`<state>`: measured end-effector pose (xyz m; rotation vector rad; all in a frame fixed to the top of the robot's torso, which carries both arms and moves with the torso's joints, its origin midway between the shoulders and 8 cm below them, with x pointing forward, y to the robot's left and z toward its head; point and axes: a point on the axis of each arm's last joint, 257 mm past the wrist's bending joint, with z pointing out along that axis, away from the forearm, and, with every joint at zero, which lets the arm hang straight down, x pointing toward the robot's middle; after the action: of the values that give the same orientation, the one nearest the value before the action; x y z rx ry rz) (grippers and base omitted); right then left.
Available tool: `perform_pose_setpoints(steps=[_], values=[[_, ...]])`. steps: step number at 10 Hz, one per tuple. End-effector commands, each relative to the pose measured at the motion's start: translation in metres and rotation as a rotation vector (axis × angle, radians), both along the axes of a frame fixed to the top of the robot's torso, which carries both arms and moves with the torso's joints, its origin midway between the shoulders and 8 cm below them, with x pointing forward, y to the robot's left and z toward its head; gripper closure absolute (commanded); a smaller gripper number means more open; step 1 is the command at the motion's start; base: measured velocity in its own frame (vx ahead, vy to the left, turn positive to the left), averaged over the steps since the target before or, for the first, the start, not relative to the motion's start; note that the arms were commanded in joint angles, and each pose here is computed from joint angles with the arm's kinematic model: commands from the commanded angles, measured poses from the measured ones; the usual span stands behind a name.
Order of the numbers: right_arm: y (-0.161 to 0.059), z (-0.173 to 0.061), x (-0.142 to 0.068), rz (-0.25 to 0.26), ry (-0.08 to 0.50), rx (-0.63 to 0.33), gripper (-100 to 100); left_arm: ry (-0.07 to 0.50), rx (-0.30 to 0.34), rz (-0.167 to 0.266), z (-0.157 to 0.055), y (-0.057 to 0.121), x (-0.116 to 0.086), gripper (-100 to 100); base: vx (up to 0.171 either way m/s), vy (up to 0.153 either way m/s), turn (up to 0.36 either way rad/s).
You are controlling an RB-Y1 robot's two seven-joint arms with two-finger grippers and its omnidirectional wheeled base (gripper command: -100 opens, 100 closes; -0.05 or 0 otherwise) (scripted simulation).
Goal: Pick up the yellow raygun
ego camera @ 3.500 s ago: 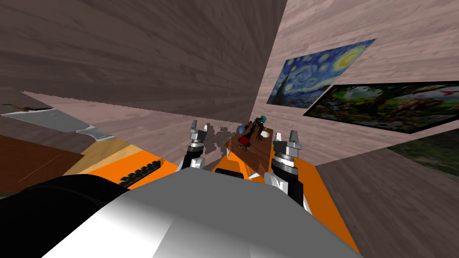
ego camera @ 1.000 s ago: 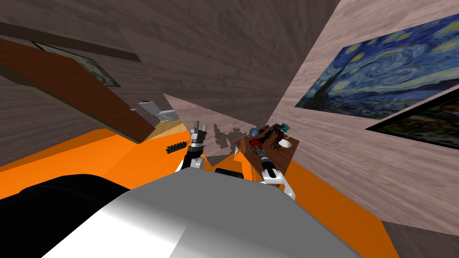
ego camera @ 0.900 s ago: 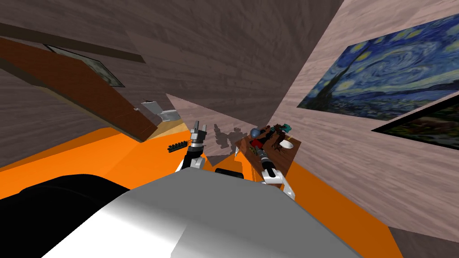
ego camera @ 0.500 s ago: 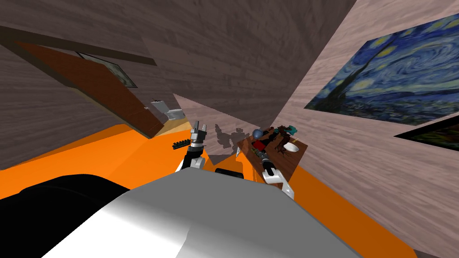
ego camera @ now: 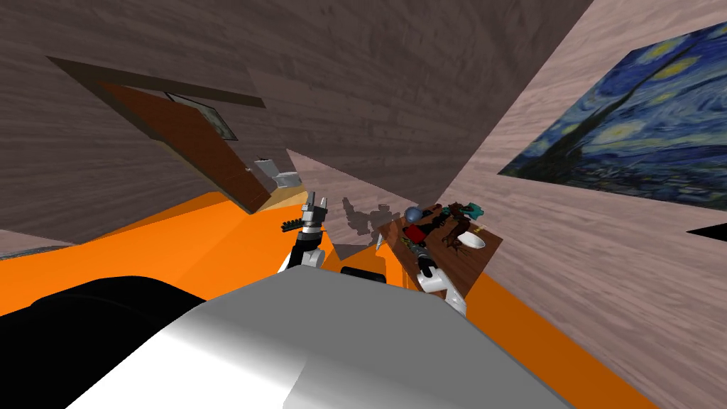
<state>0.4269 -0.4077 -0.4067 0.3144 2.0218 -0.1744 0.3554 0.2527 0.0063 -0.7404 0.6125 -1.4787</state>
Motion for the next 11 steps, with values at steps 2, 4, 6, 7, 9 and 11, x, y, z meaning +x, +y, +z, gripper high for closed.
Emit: perform_pose_setpoints(steps=[2, 4, 6, 7, 9, 11], values=[[-0.022, -0.019, -0.009, -0.015, 0.066, -0.080, -100, 0.000, 0.000, 0.000, 0.000, 0.000, 0.000, 0, 0.001, -0.005, 0.076], [-0.041, -0.039, -0.023, -0.032, 0.144, -0.144, -100, 0.000, 0.000, 0.000, 0.000, 0.000, 0.000, 0, 0.005, -0.012, 0.133], [-0.056, -0.051, -0.033, -0.044, 0.203, -0.204, -100, 0.000, 0.000, 0.000, 0.000, 0.000, 0.000, 0, 0.013, -0.022, 0.196], [-0.067, -0.055, -0.036, -0.049, 0.240, -0.259, -100, 0.000, 0.000, 0.000, 0.000, 0.000, 0.000, 0, 0.008, -0.020, 0.137], [-0.081, -0.068, -0.050, -0.060, 0.306, -0.311, -100, 0.000, 0.000, 0.000, 0.000, 0.000, 0.000, 0, 0.010, -0.014, 0.125], [-0.093, -0.078, -0.061, -0.069, 0.362, -0.358, -100, 0.000, 0.000, 0.000, 0.000, 0.000, 0.000, 0, 0.014, -0.017, 0.108]])
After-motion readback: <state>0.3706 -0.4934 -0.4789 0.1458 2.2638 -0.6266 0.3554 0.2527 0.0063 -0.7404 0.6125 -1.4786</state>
